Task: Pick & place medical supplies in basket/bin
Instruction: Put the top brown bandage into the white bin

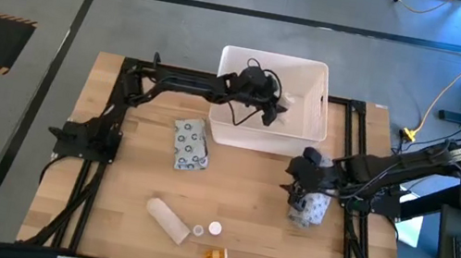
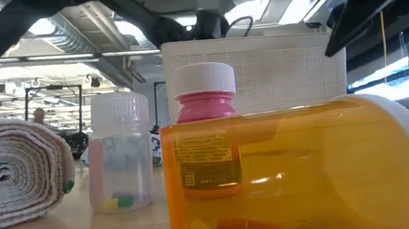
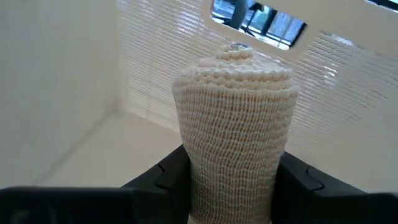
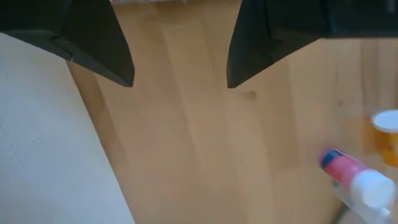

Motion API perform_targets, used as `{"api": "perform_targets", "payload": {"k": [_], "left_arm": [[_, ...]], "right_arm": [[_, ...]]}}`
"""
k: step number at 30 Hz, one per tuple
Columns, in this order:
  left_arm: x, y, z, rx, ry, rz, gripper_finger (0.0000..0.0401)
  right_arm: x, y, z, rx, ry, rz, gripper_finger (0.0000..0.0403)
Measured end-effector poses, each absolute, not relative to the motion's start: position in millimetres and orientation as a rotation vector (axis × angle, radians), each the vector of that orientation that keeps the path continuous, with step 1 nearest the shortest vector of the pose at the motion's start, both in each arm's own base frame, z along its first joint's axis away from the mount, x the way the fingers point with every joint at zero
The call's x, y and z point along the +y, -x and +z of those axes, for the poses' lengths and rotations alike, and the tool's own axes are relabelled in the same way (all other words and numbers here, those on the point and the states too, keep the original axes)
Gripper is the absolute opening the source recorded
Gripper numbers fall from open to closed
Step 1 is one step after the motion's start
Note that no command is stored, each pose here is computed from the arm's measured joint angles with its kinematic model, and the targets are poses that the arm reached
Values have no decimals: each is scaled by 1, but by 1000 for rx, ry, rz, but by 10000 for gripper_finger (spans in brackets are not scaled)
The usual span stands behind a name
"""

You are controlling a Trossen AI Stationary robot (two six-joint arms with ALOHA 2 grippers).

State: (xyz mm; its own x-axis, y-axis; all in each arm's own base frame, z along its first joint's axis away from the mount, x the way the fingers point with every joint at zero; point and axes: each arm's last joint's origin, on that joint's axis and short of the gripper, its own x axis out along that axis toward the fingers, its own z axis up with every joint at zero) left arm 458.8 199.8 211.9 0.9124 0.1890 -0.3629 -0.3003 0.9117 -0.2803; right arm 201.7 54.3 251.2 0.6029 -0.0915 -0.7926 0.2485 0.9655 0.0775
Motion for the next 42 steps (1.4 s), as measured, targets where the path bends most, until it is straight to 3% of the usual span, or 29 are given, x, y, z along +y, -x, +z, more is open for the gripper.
{"api": "perform_targets", "payload": {"k": [8, 17, 24, 42], "left_arm": [[207, -462, 201, 307, 324, 291, 154], [207, -463, 198, 311, 297, 435, 155], [204, -464, 198, 306, 328, 434, 157], [202, -463, 195, 326, 391, 443, 228]], "right_arm": [[53, -197, 232, 947, -196, -224, 257], [53, -198, 233, 932, -198, -218, 257], [53, -198, 233, 933, -199, -219, 257], [53, -198, 233, 933, -201, -220, 257]]}}
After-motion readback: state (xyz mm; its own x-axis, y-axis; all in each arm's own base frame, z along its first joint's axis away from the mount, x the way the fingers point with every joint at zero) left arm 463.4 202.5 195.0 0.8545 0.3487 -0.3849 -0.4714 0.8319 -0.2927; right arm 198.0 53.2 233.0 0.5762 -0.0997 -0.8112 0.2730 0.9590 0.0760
